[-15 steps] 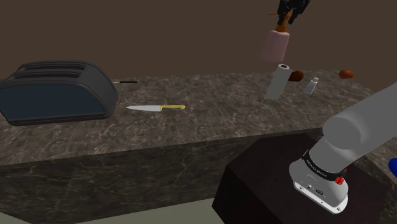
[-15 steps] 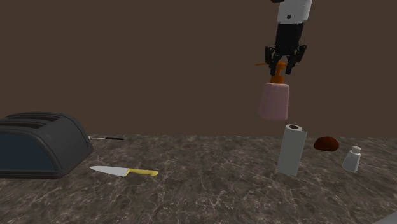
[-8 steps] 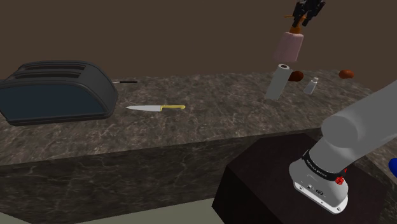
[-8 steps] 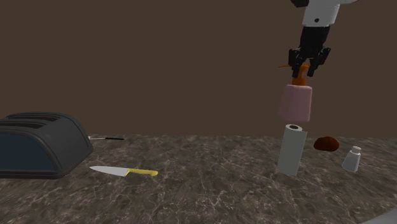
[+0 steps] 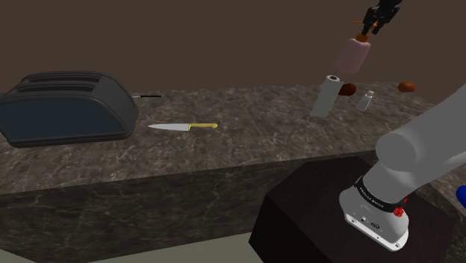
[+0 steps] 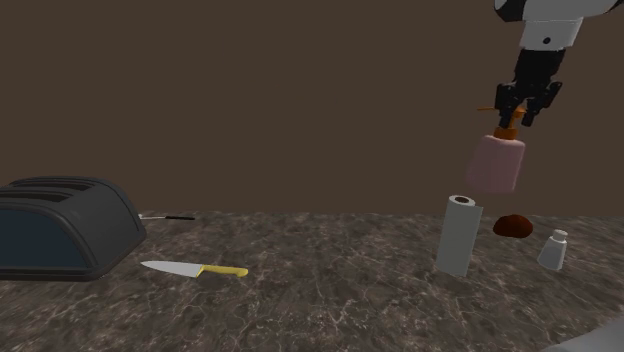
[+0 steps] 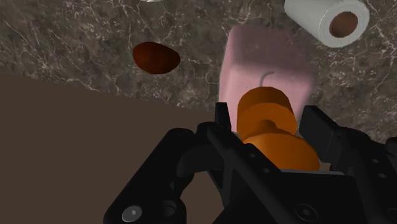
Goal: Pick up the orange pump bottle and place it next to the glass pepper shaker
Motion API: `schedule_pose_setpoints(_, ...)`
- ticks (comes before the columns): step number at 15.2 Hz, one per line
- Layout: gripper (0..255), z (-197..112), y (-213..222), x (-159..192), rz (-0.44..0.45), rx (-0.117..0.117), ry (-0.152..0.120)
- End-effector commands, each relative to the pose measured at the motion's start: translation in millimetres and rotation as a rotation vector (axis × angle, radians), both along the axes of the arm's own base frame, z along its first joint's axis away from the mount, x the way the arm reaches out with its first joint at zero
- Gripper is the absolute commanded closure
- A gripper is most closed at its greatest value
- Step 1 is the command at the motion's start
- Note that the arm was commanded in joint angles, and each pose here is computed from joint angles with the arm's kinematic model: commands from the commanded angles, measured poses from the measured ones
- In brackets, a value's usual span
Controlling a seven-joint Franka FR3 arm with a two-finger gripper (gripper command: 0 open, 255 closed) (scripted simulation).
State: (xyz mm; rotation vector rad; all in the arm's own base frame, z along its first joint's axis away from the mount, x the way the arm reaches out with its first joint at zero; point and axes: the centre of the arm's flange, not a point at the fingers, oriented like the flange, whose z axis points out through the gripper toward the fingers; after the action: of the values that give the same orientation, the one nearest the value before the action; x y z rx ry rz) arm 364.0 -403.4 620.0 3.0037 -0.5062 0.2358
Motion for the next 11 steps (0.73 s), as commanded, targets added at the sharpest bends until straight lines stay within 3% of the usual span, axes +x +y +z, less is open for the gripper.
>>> schedule_pose_setpoints(1,255,-5.4,-24.6,-11.8,0.002,-0.001,0.0)
schedule_pose_setpoints(11,255,-22.7,-144.3,-64.6,0.002,-0.001,0.0)
